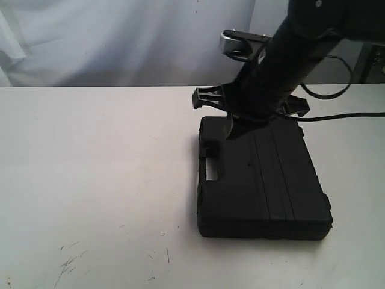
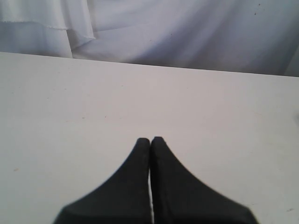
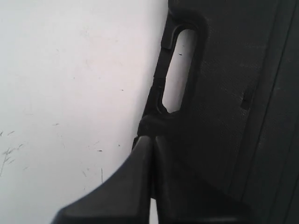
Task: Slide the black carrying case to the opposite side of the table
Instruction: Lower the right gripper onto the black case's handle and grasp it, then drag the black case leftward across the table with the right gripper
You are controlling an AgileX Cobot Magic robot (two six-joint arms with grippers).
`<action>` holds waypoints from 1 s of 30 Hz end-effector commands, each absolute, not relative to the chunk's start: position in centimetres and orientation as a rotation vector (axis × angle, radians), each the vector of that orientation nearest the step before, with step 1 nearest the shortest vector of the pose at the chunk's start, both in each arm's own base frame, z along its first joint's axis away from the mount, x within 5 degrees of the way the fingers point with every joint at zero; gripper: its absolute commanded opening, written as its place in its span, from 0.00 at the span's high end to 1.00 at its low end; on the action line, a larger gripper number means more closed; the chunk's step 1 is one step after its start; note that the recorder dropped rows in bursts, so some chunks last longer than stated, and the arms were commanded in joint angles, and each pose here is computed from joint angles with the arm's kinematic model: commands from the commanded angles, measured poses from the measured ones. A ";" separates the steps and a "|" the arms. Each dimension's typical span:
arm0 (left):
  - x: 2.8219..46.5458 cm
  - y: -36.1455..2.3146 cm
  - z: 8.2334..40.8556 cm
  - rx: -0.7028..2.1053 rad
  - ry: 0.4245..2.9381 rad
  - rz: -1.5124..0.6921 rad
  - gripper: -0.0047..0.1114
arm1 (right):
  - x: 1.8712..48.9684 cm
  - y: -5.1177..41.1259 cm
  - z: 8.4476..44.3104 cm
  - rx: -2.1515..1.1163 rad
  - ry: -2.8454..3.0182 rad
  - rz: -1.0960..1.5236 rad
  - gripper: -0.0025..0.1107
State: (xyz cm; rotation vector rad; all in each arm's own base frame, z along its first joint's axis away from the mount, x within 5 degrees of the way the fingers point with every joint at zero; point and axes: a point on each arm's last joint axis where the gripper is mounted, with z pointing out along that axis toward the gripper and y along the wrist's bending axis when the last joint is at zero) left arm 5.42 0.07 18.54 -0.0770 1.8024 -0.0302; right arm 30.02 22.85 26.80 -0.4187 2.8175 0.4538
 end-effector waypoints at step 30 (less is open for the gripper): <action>5.4 0.1 18.5 -0.081 1.796 -0.032 0.96 | 37.6 30.1 17.1 -0.209 3.037 0.230 0.65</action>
